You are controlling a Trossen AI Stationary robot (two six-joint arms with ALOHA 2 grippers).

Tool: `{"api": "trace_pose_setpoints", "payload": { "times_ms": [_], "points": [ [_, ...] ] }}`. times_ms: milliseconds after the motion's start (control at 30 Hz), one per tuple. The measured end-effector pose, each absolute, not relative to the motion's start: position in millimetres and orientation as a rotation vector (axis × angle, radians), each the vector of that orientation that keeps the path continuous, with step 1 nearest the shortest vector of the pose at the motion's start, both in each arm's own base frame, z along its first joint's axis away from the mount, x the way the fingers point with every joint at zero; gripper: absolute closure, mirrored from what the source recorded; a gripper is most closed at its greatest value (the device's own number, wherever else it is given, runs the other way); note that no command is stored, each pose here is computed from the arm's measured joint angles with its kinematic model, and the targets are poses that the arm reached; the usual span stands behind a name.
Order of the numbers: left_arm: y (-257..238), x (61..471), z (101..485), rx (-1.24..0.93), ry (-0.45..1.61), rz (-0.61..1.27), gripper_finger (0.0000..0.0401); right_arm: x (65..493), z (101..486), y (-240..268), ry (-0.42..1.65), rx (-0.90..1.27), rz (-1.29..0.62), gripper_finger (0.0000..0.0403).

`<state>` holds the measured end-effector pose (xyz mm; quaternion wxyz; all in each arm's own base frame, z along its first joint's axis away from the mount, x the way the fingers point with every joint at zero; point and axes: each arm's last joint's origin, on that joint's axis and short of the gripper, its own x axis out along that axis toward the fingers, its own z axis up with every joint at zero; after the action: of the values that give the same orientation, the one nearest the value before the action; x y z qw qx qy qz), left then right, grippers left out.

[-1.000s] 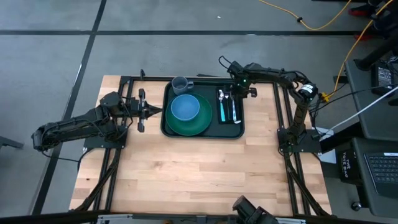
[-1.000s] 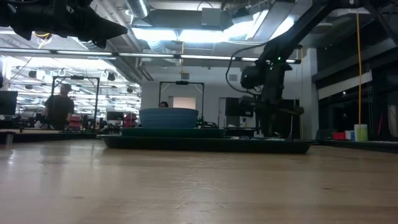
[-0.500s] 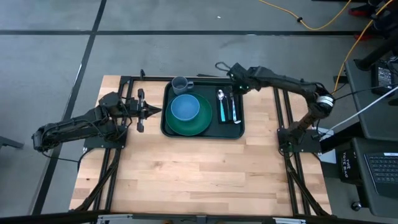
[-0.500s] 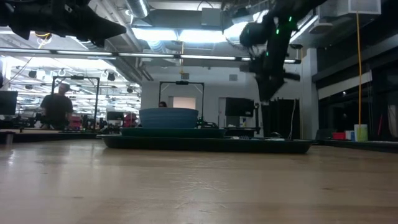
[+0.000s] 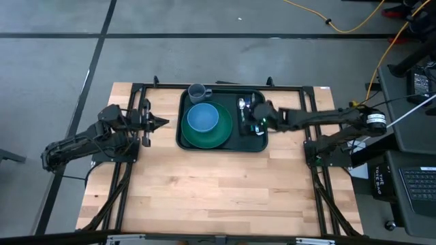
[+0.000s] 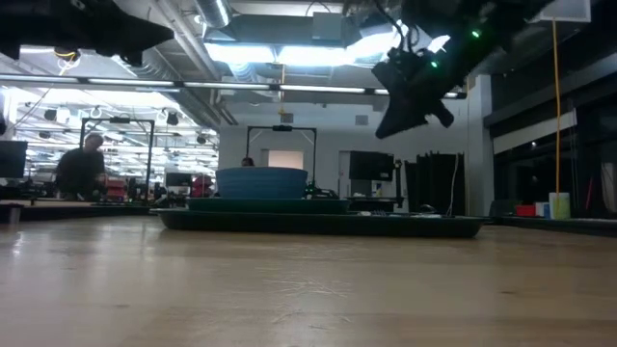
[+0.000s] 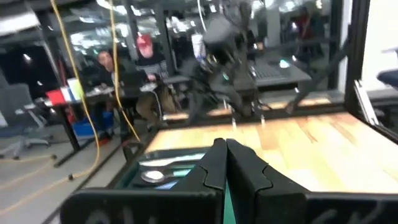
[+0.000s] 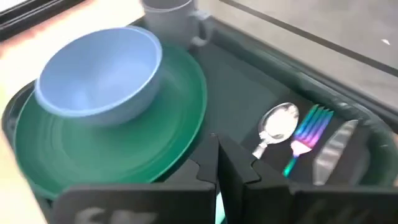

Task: Set up tray
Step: Return to Home Position

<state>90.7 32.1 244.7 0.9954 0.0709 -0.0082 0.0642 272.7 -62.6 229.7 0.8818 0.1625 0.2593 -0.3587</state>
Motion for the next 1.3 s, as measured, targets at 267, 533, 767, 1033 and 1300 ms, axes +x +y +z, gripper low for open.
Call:
{"api": "trace_pose_setpoints", "payload": {
  "times_ms": [267,533,767,1033,1300],
  "points": [
    [33.5,84.8,217.3,0.088,-0.069,0.261,0.0399,259.2,188.7,-47.7,0.479,0.316,-0.695,0.0394],
    [36.5,89.3,182.6,0.051,-0.067,0.291,0.0399,246.3,168.3,-45.9,0.393,0.211,-0.650,0.0394],
    [39.2,89.5,175.2,0.036,-0.093,0.371,0.0400,237.7,170.1,-43.8,0.383,0.149,-0.594,0.0392],
    [41.0,88.6,175.2,0.056,-0.088,0.443,0.0400,221.5,204.4,-37.5,0.256,0.044,-0.412,0.0392],
    [41.4,88.6,173.6,0.021,-0.079,0.456,0.0399,172.5,200.4,-29.1,0.115,-0.007,-0.344,0.0397]
  ]
}}
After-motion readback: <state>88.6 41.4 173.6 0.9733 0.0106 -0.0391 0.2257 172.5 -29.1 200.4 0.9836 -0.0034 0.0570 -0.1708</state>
